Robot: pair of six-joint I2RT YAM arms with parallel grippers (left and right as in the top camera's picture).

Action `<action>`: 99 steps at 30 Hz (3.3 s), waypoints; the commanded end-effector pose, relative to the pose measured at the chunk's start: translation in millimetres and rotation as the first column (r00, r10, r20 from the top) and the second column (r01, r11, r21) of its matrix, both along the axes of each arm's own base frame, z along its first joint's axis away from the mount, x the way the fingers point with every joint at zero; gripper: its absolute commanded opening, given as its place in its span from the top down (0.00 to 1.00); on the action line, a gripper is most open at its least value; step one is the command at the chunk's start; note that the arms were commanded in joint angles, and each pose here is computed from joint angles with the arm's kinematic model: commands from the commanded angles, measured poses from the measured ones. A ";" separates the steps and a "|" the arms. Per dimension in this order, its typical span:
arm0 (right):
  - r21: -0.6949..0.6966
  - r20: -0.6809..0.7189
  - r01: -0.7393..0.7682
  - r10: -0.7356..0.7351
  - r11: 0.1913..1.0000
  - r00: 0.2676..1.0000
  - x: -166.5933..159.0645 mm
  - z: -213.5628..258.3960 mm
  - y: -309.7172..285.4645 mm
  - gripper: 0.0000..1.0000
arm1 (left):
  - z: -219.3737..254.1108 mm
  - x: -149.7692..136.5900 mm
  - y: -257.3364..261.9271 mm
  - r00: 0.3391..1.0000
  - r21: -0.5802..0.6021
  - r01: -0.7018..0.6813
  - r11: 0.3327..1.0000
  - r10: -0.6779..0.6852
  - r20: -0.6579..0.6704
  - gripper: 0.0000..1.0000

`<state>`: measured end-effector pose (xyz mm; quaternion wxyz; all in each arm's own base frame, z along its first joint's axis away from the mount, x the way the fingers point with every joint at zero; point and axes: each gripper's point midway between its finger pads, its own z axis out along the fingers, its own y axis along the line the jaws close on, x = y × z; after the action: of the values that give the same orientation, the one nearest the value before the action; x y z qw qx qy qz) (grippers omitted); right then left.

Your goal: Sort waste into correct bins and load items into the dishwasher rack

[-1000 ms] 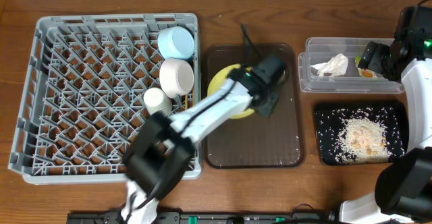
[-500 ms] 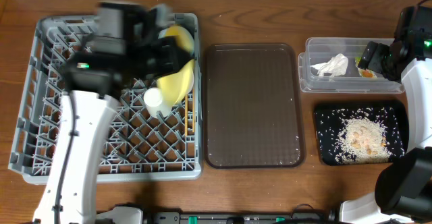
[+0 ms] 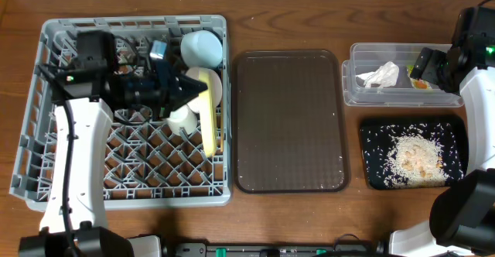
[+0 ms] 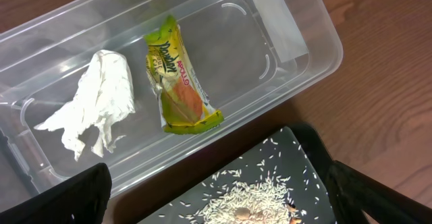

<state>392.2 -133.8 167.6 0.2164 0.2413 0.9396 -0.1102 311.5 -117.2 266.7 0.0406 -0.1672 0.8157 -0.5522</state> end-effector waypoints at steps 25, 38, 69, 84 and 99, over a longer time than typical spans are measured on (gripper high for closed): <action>-0.025 0.029 0.003 -0.002 1.000 1.000 0.4 14.5 -5.1 0.01 | -103.6 3.4 115.7 0.965 0.300 -0.254 0.920 0.263 0.011 0.46; -0.025 0.029 0.003 -0.002 1.000 1.000 0.5 14.5 -5.1 0.01 | -64.1 12.6 196.3 0.885 0.347 -0.465 0.815 0.437 0.161 0.77; -0.025 0.029 0.003 -0.002 1.000 1.000 0.4 14.5 -5.1 0.01 | -112.0 -28.9 -73.4 0.868 0.829 0.202 0.521 -0.488 0.095 0.92; -0.025 0.029 0.003 -0.002 1.000 1.000 0.4 14.5 -5.1 0.01 | -123.0 -9.4 20.3 0.942 0.956 0.107 0.274 -0.336 -0.009 0.77; -0.025 0.029 0.003 -0.002 1.000 1.000 0.4 14.5 -5.1 0.01 | -10.0 57.5 27.8 0.857 0.845 -0.363 0.392 -0.216 0.468 0.34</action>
<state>392.3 -133.9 167.7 0.2166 0.2413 0.9395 -0.1104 358.0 -105.6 207.8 0.2928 0.0279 0.9551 -0.0346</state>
